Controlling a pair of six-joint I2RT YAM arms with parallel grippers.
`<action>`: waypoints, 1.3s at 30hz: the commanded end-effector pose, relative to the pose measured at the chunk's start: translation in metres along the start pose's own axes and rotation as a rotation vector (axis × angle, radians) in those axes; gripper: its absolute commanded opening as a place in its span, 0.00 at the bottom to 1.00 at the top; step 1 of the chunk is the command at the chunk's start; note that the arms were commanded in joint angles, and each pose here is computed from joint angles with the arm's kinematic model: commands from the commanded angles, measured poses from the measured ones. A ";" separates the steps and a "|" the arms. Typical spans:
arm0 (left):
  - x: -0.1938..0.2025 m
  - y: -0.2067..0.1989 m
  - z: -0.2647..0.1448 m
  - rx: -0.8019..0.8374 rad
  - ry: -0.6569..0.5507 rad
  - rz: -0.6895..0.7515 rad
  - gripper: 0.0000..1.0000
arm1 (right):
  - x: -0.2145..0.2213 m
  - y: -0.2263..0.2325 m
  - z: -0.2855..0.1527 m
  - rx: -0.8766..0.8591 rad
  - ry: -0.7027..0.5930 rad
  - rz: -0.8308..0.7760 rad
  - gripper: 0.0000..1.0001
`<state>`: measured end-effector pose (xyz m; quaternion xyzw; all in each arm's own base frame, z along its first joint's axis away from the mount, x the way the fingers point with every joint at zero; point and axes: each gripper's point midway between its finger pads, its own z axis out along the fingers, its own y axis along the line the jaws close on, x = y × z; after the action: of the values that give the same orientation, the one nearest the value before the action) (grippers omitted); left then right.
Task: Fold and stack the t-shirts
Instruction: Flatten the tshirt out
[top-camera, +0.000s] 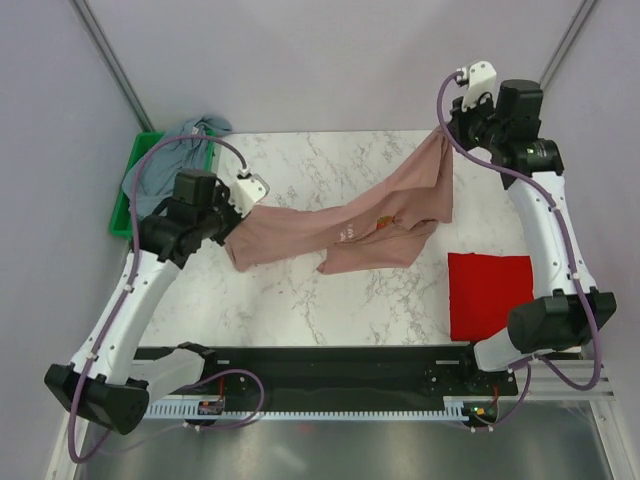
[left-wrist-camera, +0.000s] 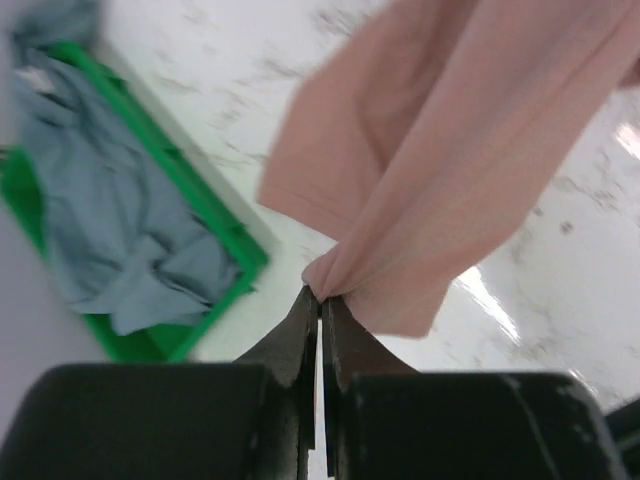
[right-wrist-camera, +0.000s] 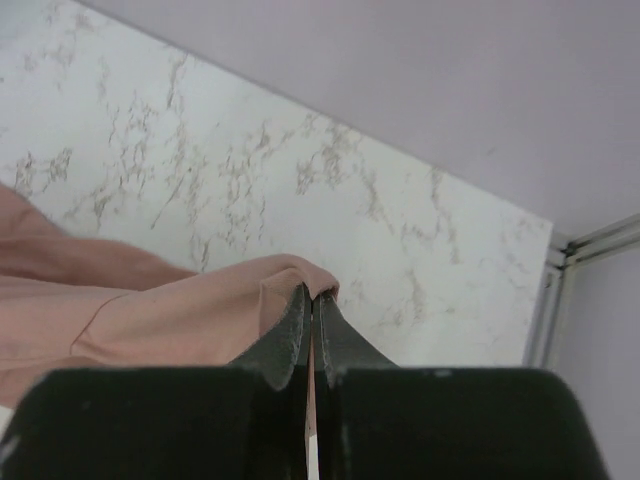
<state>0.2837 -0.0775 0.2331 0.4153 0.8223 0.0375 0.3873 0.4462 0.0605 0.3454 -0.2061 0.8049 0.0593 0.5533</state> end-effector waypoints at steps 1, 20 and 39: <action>-0.050 0.062 -0.059 -0.255 -0.145 0.065 0.02 | -0.061 -0.014 -0.054 0.112 -0.145 -0.038 0.00; -0.148 0.145 -0.280 -0.734 -0.559 0.086 0.07 | -0.215 -0.027 -0.269 0.440 -0.654 -0.128 0.00; -0.149 0.115 -0.386 -0.820 -0.829 0.178 0.09 | -0.234 0.016 -0.449 0.576 -0.973 -0.240 0.00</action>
<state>0.1496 -0.0086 0.6269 0.2747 0.4985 0.1989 0.7978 0.1184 0.0044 0.7202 -0.1064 0.4211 -0.1040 0.8947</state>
